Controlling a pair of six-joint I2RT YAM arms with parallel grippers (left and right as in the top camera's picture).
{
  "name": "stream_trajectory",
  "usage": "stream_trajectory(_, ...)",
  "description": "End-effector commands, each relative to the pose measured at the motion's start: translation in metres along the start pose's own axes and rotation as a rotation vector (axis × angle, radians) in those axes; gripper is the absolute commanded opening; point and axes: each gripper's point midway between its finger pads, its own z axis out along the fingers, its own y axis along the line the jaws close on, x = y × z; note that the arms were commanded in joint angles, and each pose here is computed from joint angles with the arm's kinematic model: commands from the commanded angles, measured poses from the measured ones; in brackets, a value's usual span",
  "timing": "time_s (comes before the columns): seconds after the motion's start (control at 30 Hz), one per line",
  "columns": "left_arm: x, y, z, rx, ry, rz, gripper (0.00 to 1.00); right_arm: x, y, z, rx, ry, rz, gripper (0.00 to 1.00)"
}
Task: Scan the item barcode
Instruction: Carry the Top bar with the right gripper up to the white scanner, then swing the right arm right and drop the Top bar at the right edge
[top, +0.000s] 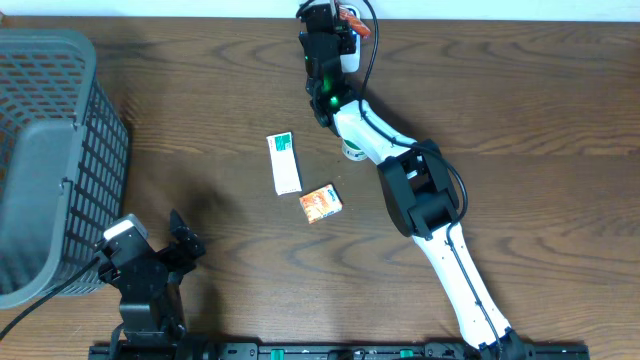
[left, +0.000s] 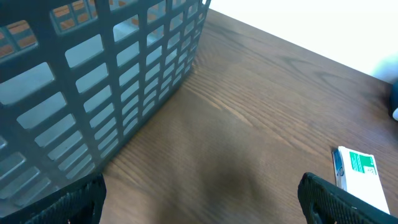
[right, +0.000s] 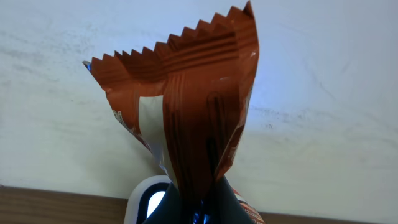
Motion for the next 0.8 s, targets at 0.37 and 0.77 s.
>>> stream_trajectory(0.37,0.000,0.002,0.000,-0.007,-0.003,-0.007,0.99,-0.137,0.026,-0.065,0.047,-0.090,-0.036,0.01)
stream_trajectory(0.77,0.000,0.002,0.000,-0.007,-0.003,-0.007,0.98,-0.176,-0.098,-0.107,0.102,0.274,-0.181,0.01)
